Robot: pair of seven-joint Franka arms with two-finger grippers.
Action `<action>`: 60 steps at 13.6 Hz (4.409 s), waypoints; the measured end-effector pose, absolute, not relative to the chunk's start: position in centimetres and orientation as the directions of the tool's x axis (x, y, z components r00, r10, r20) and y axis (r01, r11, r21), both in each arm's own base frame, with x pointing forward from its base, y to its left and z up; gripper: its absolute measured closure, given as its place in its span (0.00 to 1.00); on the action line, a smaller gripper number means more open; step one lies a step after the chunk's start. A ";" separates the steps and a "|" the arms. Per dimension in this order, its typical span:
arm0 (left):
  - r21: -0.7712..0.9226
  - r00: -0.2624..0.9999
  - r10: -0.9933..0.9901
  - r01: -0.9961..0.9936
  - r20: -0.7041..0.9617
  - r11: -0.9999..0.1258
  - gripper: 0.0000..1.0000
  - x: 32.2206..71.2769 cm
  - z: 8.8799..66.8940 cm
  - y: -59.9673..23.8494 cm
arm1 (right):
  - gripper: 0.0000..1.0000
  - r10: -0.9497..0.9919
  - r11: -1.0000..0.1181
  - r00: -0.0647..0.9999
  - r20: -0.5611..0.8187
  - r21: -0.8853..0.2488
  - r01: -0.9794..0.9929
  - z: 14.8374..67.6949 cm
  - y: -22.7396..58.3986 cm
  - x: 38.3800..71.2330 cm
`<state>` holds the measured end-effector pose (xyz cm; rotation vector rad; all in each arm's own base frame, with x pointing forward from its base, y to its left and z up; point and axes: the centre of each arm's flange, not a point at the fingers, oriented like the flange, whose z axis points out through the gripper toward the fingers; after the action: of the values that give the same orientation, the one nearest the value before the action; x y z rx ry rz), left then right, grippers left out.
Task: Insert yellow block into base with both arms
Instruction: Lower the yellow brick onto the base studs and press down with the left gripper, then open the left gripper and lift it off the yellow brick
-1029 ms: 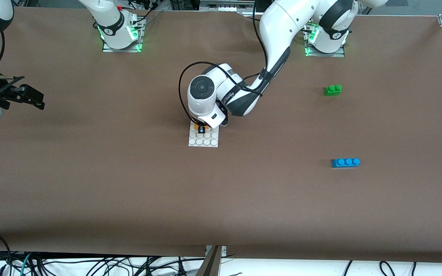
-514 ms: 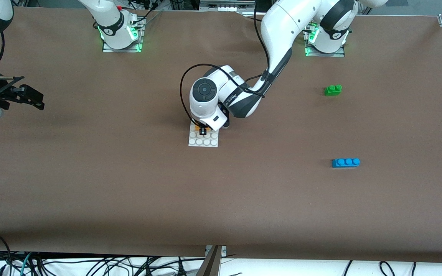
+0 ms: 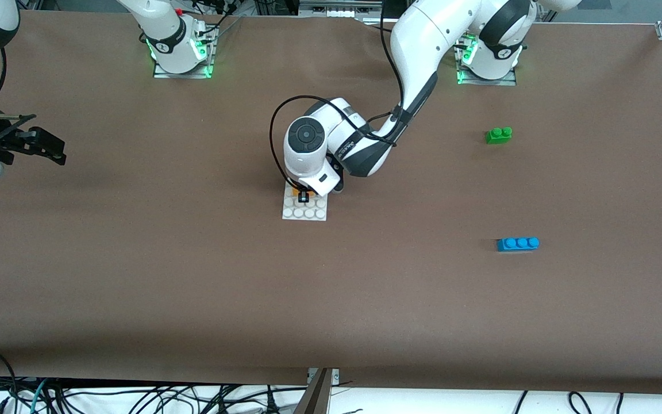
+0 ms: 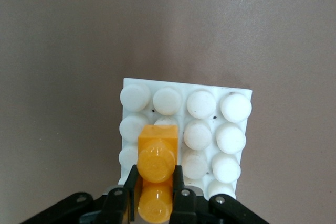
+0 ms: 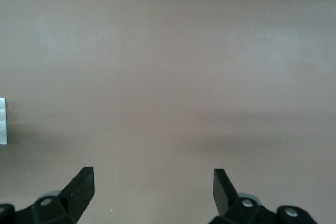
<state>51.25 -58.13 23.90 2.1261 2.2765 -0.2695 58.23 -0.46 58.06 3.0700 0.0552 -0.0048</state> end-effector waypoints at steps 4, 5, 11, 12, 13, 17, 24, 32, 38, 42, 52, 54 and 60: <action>-0.115 -0.057 0.990 0.992 -0.130 0.042 0.73 51.2 23.9 -58.1 | 0.00 0.061 -0.996 0.998 -0.006 0.071 0.061 58.1 -0.5 58.2; -0.116 -0.051 0.990 0.993 -0.132 0.036 0.73 51.3 23.9 -58.1 | 0.00 0.063 -0.996 0.998 -0.007 0.071 0.063 58.0 -0.5 58.2; -0.121 -0.023 0.990 0.993 -0.141 0.006 0.73 51.4 23.9 -57.9 | 0.00 0.064 -0.995 0.998 -0.007 0.071 0.064 58.0 -0.5 58.2; -0.122 -0.015 0.990 0.993 -0.140 -0.003 0.73 51.5 23.8 -57.8 | 0.00 0.064 -0.995 0.998 -0.007 0.071 0.064 58.0 -0.5 58.2; -0.121 -0.005 0.991 0.993 -0.136 -0.012 0.73 51.6 23.4 -57.6 | 0.00 0.064 -0.995 0.998 -0.007 0.071 0.064 58.0 -0.5 58.2; -0.142 0.005 0.990 0.990 -0.143 -0.025 0.73 51.8 22.0 -57.2 | 0.00 0.064 -0.995 0.998 -0.007 0.071 0.064 58.0 -0.5 58.2; -0.142 0.006 0.990 0.989 -0.143 -0.027 0.73 51.8 22.0 -57.2 | 0.00 0.064 -0.995 0.998 -0.007 0.071 0.064 58.0 -0.5 58.2; -0.149 0.011 0.990 0.988 -0.142 -0.032 0.45 51.4 21.7 -57.4 | 0.00 0.064 -0.995 0.998 -0.007 0.071 0.064 58.0 -0.5 58.2; -0.152 -0.005 0.987 0.988 -0.158 -0.020 0.11 52.0 22.5 -57.2 | 0.00 0.064 -0.995 0.998 -0.007 0.071 0.064 58.0 -0.5 58.2; -0.147 -0.009 0.987 0.989 -0.159 -0.015 0.07 52.6 24.1 -56.8 | 0.00 0.064 -0.995 0.998 -0.007 0.071 0.064 58.0 -0.5 58.2; -0.130 -0.034 0.987 0.991 -0.155 0.014 0.00 54.8 28.1 -54.7 | 0.00 0.063 -0.995 0.998 -0.010 0.071 0.063 57.9 -0.5 58.3; -0.119 -0.051 0.985 0.992 -0.163 0.032 0.00 56.0 28.7 -53.8 | 0.00 0.063 -0.995 0.998 -0.010 0.071 0.063 57.9 -0.5 58.3; -0.045 -0.095 0.979 0.995 -0.178 0.089 0.00 60.3 34.8 -49.2 | 0.00 0.063 -0.995 0.998 -0.011 0.071 0.063 57.8 -0.5 58.4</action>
<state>60.30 -49.17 34.78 2.0415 2.2402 -0.2336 58.35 -0.54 57.79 3.0690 0.0968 -0.0137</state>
